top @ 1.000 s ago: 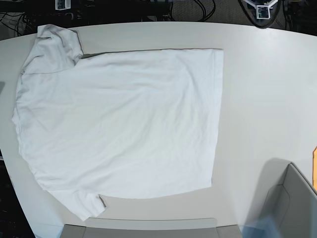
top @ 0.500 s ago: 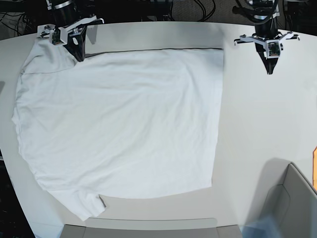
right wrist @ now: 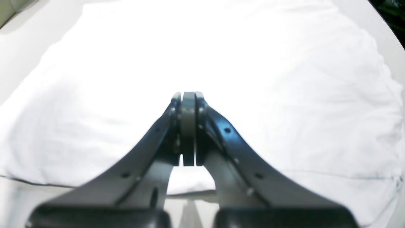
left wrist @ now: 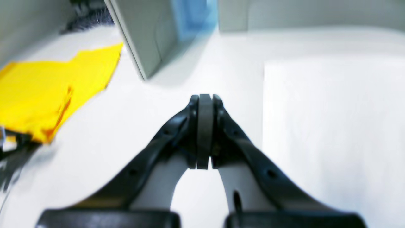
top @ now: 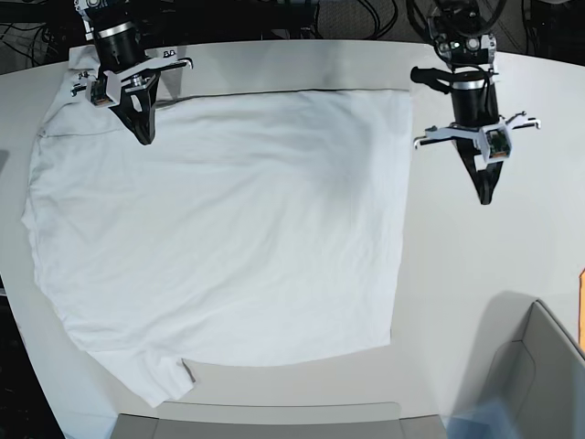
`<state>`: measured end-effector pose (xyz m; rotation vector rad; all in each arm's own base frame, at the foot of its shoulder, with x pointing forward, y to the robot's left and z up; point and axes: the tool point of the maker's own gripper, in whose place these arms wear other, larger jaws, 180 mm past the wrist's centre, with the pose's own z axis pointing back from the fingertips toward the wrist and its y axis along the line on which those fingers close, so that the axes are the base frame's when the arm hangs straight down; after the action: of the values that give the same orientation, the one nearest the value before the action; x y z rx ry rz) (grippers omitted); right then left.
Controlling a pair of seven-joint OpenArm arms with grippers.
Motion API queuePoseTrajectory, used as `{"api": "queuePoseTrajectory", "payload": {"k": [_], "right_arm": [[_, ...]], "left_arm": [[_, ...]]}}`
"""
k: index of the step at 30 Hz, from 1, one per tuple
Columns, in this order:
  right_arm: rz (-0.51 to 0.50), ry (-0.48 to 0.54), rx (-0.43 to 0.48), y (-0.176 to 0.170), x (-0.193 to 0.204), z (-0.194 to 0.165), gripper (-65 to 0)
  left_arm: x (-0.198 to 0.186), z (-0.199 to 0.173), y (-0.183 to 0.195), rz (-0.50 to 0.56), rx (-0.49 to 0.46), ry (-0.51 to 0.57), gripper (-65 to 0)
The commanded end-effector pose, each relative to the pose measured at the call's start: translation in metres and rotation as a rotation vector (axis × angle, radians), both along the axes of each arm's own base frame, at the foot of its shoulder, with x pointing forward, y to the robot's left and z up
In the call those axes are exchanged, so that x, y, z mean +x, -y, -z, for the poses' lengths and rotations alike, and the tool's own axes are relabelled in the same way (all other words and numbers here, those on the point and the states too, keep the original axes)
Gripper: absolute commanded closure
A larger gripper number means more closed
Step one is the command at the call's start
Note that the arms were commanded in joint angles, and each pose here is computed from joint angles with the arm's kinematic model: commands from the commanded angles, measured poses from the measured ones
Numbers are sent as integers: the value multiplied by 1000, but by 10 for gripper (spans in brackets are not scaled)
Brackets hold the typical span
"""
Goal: Fold the T-shirt properly
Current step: 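Move both grippers down to the shirt's shoulder corners and grasp them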
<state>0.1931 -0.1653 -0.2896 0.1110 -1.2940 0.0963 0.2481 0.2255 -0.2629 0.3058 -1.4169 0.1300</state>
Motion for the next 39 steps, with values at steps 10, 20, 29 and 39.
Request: {"api": "queuePoseTrajectory", "payload": {"k": [10,20,29,39], "right_arm": [[95,-18,-74,39,-11,-4,-258],[395,-334,27,158,-71,56,-272],[498,-455,111,188,-98,100,-272],[467,-516,138,179,-90,133,-272]], "left_arm": [[5,15,50,190,-48,-89,-4],[-9,29,56,202,-60,-141,-4],[-9,39,65,219,-82,-200,-4],[-9,42,62,209,-84,-223,-5]]}}
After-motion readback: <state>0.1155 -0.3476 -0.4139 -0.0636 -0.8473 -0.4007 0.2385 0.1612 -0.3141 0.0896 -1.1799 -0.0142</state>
